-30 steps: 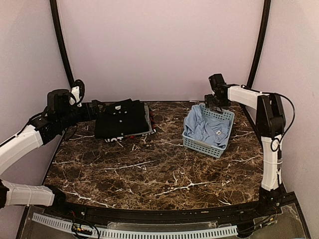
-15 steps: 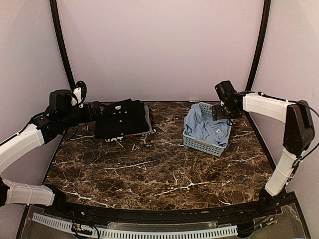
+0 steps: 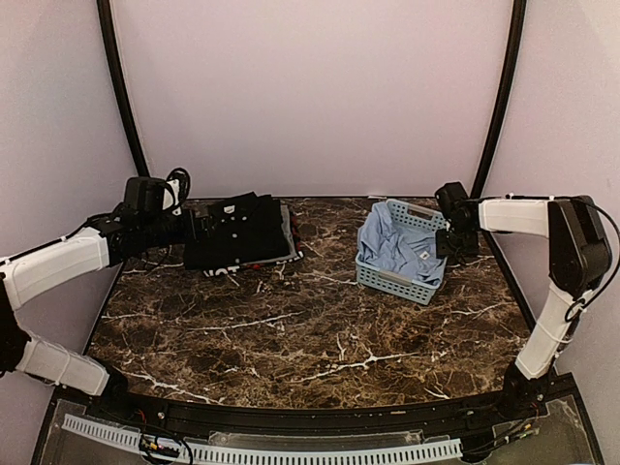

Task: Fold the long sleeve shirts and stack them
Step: Move the square-folded shirt to the center of the board, then move the square-folded shirt to the corner of the board.

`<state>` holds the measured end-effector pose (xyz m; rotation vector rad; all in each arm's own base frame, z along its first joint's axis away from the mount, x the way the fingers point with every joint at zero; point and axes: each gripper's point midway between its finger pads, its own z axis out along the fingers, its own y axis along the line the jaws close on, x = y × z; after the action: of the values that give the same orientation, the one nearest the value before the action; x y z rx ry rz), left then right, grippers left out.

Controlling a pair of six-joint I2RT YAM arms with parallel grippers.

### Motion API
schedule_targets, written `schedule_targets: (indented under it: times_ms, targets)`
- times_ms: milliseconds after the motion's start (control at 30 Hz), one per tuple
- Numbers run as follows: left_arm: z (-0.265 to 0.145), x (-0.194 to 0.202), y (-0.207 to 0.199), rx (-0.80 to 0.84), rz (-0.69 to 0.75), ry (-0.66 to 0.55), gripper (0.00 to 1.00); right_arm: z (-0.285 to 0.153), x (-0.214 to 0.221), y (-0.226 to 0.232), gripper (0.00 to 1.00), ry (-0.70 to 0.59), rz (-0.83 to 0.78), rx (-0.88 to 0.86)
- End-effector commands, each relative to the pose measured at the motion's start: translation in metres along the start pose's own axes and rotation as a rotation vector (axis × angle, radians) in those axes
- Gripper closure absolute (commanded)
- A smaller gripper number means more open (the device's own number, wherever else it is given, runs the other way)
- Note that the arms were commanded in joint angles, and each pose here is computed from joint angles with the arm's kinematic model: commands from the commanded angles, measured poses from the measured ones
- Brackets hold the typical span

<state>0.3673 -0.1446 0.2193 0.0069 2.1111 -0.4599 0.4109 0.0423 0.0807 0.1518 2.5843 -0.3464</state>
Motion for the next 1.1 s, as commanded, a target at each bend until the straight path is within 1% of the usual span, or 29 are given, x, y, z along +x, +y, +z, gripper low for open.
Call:
schedule_targets:
  times_ms: [0, 133, 167, 233, 267, 300, 333, 367, 467, 500, 633, 733, 833, 900, 1000, 1033, 1067]
  targets:
    - [0.022, -0.009, -0.015, -0.017, 0.045, 0.014, 0.01, 0.005, -0.014, -0.037, 0.40, -0.027, 0.043, 0.094]
    - [0.059, -0.016, -0.045, -0.056, 0.149, 0.047, 0.01, 0.007, -0.021, -0.062, 0.43, -0.031, 0.069, 0.135]
    - [0.065, -0.015, -0.053, -0.060, 0.167, 0.054, 0.01, 0.005, -0.024, -0.063, 0.43, -0.038, 0.074, 0.127]
    - [0.089, -0.012, -0.064, -0.088, 0.193, 0.097, 0.01, 0.001, -0.031, -0.058, 0.43, -0.056, 0.079, 0.086]
    - [0.106, -0.012, -0.069, -0.107, 0.200, 0.123, 0.01, -0.001, -0.033, -0.053, 0.41, -0.063, 0.084, 0.053]
    - [0.114, -0.008, -0.072, -0.125, 0.213, 0.137, 0.01, -0.004, -0.035, -0.048, 0.38, -0.071, 0.088, 0.018]
    - [0.133, -0.006, -0.076, -0.139, 0.219, 0.156, 0.01, -0.010, -0.037, -0.046, 0.34, -0.090, 0.095, -0.006]
    - [0.141, -0.004, -0.080, -0.143, 0.226, 0.163, 0.01, -0.014, -0.039, -0.045, 0.32, -0.103, 0.102, -0.027]
    - [0.183, 0.006, -0.090, -0.154, 0.235, 0.191, 0.01, -0.022, -0.038, -0.043, 0.30, -0.124, 0.101, -0.055]
    - [0.190, 0.008, -0.093, -0.161, 0.239, 0.192, 0.01, -0.023, -0.037, -0.043, 0.29, -0.122, 0.098, -0.061]
    - [0.239, 0.024, -0.098, -0.222, 0.272, 0.208, 0.01, -0.026, -0.032, -0.037, 0.29, -0.117, 0.093, -0.103]
    - [0.256, 0.044, -0.097, -0.283, 0.331, 0.242, 0.01, -0.026, -0.028, -0.031, 0.29, -0.114, 0.088, -0.132]
    - [0.270, 0.068, -0.085, -0.354, 0.381, 0.286, 0.01, -0.022, -0.023, -0.025, 0.29, -0.099, 0.078, -0.147]
    - [0.272, 0.080, -0.073, -0.407, 0.410, 0.312, 0.01, -0.019, -0.019, -0.021, 0.29, -0.089, 0.070, -0.156]
    - [0.267, 0.089, -0.054, -0.495, 0.452, 0.334, 0.02, -0.016, -0.014, -0.014, 0.29, -0.078, 0.057, -0.164]
    - [0.263, 0.094, -0.047, -0.515, 0.466, 0.354, 0.04, -0.015, -0.013, -0.011, 0.29, -0.075, 0.053, -0.168]
    - [0.259, 0.090, -0.045, -0.531, 0.471, 0.347, 0.06, -0.014, -0.012, -0.009, 0.29, -0.072, 0.050, -0.170]
